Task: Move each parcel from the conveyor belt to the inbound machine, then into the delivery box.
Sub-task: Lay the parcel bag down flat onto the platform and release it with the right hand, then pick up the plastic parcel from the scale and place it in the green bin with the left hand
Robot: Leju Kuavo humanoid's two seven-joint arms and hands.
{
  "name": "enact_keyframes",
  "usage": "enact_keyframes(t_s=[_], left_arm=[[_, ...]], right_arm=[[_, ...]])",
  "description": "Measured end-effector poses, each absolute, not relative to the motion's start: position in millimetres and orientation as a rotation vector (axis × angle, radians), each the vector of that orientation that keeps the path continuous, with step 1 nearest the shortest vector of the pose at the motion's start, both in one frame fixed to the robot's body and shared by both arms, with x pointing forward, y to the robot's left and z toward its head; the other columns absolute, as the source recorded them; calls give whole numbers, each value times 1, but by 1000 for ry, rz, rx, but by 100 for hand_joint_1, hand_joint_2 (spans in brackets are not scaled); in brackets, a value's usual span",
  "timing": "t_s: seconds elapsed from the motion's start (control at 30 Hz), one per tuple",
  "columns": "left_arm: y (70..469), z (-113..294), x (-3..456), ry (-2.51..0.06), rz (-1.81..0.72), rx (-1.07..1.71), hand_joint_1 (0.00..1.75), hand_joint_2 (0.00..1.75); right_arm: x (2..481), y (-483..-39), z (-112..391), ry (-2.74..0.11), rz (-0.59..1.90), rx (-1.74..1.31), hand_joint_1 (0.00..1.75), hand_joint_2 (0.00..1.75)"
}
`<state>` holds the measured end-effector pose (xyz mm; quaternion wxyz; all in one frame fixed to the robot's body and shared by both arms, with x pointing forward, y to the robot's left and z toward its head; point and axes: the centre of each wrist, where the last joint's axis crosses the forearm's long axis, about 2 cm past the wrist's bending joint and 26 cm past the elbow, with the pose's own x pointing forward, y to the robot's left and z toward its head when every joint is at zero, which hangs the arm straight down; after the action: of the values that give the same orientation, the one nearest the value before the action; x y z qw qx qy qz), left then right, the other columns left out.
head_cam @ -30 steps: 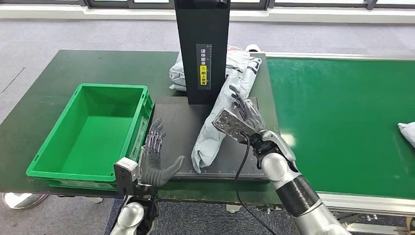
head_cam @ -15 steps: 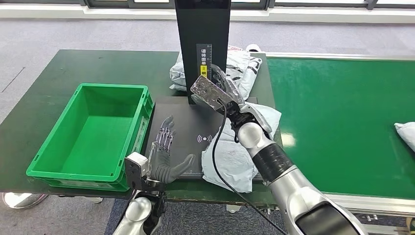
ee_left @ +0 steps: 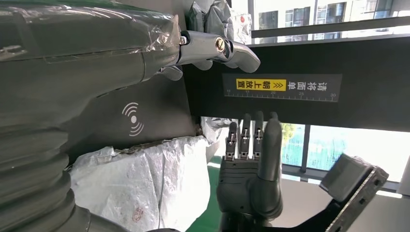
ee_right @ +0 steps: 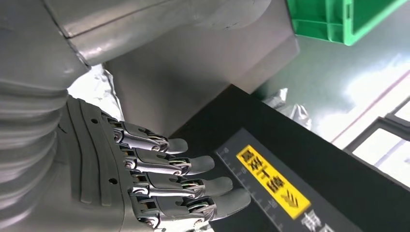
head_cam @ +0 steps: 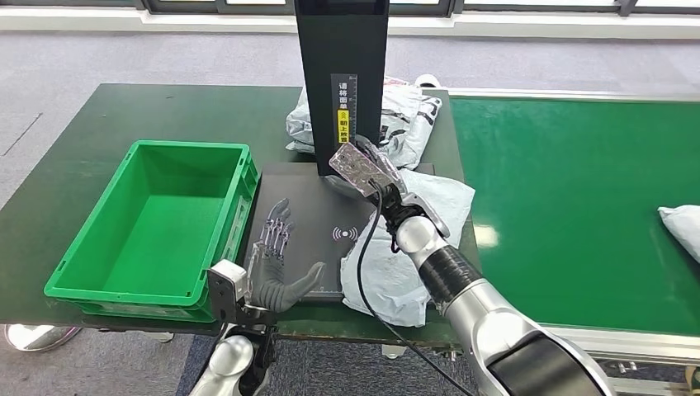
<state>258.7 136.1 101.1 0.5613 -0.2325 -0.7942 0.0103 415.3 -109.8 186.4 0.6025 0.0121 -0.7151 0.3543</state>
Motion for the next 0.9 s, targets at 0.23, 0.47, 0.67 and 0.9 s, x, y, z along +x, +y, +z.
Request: enact_keyframes(t_s=[0.23, 0.47, 0.67, 0.9], left_arm=[[138, 98, 255, -1876, 8, -528, 0, 175], [142, 96, 255, -1883, 4, -497, 0, 175], [144, 95, 256, -1884, 7, -483, 0, 175], [145, 94, 255, -1867, 7, -464, 0, 175]], right_arm=[[420, -120, 198, -1741, 770, 24, 0, 175], [414, -127, 217, -1876, 731, -33, 0, 175], [408, -131, 227, -1911, 734, -211, 0, 175], [391, -144, 220, -1778, 773, -629, 0, 175]])
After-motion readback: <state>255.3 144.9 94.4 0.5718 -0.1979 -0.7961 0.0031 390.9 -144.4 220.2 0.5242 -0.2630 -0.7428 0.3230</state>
